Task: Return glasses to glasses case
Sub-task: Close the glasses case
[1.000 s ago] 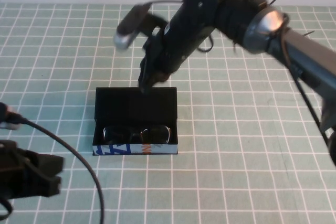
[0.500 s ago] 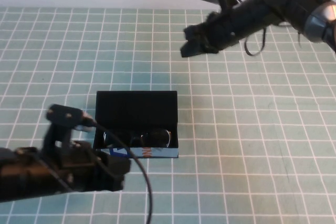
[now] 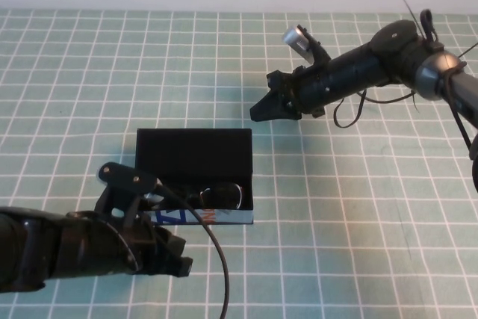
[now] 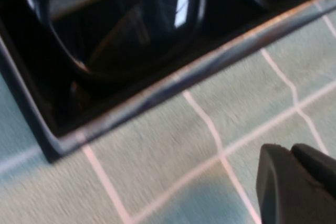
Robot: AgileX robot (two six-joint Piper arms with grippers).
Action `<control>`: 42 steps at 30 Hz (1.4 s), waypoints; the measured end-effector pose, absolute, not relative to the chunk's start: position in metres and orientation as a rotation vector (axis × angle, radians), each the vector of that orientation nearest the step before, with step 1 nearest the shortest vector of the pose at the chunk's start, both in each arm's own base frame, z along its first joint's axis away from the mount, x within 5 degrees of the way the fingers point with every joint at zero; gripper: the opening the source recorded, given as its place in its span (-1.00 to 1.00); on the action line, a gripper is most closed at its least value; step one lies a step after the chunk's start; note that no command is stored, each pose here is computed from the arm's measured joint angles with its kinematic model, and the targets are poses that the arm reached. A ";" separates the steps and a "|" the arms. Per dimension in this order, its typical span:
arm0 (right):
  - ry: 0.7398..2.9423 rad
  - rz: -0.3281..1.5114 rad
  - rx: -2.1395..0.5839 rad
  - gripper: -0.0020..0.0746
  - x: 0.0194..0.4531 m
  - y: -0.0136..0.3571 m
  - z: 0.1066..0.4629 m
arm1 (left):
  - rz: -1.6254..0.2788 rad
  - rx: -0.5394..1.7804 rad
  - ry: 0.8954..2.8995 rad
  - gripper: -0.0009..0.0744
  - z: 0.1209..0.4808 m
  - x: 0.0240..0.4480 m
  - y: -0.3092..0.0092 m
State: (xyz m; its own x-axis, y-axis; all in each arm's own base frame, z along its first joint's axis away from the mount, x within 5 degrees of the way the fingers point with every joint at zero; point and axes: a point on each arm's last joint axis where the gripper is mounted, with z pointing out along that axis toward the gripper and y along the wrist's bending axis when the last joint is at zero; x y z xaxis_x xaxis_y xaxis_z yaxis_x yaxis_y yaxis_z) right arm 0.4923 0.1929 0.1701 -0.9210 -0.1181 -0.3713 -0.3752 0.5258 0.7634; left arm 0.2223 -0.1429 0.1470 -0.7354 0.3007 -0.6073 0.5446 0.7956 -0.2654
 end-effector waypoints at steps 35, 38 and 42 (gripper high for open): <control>2.447 1.460 -0.542 -0.98 0.483 0.208 0.164 | -0.437 0.800 2.384 -0.97 0.136 0.244 -0.149; 2.474 1.415 -0.574 -0.98 0.483 0.206 0.161 | -0.439 0.803 2.382 -0.97 0.136 0.243 -0.149; 2.481 1.400 -0.583 -0.98 0.483 0.206 0.160 | -0.441 0.802 2.382 -0.97 0.136 0.243 -0.149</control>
